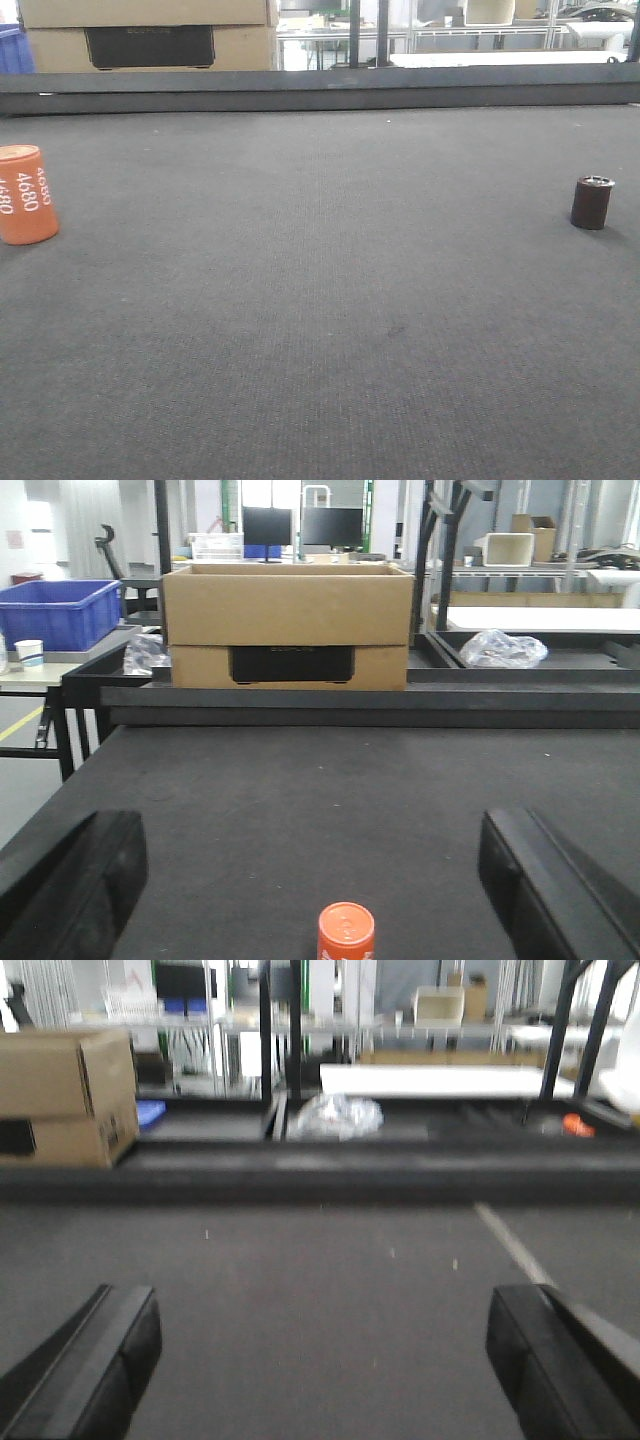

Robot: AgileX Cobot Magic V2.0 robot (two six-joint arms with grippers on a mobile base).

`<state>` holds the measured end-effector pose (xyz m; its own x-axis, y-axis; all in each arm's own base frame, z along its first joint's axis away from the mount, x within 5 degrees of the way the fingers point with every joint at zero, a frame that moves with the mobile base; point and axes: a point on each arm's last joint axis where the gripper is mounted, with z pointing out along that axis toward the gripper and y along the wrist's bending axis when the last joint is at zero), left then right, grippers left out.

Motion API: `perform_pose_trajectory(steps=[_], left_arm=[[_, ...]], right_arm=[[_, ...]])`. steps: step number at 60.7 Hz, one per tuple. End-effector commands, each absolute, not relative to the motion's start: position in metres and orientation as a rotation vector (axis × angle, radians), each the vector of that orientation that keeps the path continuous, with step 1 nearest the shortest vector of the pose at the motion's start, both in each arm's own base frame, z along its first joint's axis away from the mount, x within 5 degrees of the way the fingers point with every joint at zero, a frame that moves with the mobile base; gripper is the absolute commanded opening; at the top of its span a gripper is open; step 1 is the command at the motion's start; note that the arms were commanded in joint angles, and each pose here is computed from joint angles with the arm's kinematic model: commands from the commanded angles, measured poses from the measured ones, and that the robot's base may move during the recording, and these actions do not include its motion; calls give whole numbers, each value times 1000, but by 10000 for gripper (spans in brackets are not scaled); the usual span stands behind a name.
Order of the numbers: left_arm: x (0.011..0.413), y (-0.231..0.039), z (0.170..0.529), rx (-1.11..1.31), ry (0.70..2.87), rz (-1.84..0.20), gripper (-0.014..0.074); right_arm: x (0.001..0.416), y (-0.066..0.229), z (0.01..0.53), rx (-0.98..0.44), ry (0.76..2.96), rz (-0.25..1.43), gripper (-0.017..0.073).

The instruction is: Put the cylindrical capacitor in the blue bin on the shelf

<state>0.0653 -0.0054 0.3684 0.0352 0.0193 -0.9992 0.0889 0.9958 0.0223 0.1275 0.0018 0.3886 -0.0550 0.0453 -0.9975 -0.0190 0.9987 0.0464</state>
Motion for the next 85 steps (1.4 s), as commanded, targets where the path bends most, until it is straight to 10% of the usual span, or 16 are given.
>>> perform_pose_trajectory(steps=[1, 27, 85], left_arm=[[66, -6, 372, 87, 1524, -67, 608], [66, -6, 372, 85, 1515, -73, 608], [66, -6, 374, 85, 1501, -74, 608]], right_arm=[[146, 2, 373, 21, 1718, 54, 568], [178, 6, 235, 14, 1803, 32, 568], [301, 15, 137, -80, 1772, -5, 568]])
